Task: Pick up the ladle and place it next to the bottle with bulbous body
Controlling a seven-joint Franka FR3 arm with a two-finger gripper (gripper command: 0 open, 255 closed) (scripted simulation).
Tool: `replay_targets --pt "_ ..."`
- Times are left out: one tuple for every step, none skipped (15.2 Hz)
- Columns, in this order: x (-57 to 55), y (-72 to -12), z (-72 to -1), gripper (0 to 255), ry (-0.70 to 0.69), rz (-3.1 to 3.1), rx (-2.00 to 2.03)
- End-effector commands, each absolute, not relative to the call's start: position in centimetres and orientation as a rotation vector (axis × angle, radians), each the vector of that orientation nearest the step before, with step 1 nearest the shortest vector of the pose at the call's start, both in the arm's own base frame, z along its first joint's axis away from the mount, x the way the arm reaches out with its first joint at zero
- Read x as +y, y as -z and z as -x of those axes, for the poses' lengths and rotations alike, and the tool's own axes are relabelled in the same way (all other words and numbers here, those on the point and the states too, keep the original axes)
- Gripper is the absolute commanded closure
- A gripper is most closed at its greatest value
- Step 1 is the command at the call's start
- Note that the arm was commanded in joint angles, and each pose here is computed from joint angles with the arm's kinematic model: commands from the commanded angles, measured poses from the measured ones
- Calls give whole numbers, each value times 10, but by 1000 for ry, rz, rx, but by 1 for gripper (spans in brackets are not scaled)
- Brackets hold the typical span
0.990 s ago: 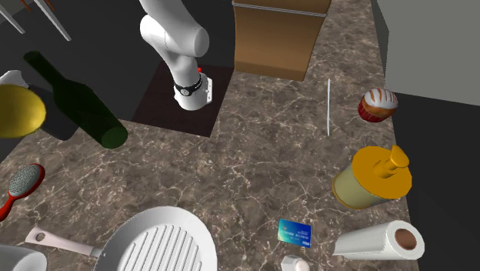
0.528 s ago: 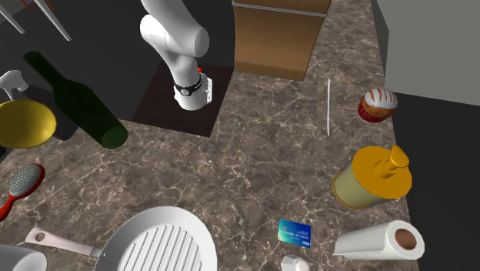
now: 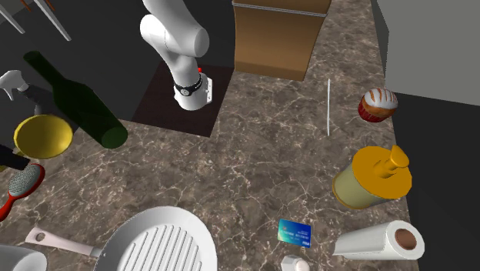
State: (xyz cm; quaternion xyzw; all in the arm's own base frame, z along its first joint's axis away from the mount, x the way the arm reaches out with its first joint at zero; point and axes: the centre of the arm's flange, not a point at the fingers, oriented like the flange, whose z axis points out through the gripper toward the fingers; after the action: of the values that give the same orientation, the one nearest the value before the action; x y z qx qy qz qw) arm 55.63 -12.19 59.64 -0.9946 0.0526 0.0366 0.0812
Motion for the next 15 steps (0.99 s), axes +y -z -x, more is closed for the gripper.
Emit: replay_targets --pt "-123 -586 -556 255 -109 2973 157" --pt "-123 -581 -556 255 -109 2973 157" --pt "-123 -575 -556 255 -109 2973 157" --pt "-123 -570 -556 255 -109 2973 157" --pt "-123 -565 -556 255 -109 2973 157" --pt "-123 -560 -556 255 -109 2973 157" --pt "-123 -554 -556 255 -109 2973 157" --pt "-123 -549 -556 255 -109 2973 157" --pt "-123 -544 -556 255 -109 2973 157" --pt "-123 -538 -556 255 -109 2973 157" --pt "-123 -533 -556 255 -109 2973 157" --pt "-123 -528 -556 255 -109 2973 157" --pt "-123 -523 -556 255 -109 2973 157" --pt "-123 -517 -556 255 -109 2973 157" --pt "-123 -512 -556 255 -109 2973 157"
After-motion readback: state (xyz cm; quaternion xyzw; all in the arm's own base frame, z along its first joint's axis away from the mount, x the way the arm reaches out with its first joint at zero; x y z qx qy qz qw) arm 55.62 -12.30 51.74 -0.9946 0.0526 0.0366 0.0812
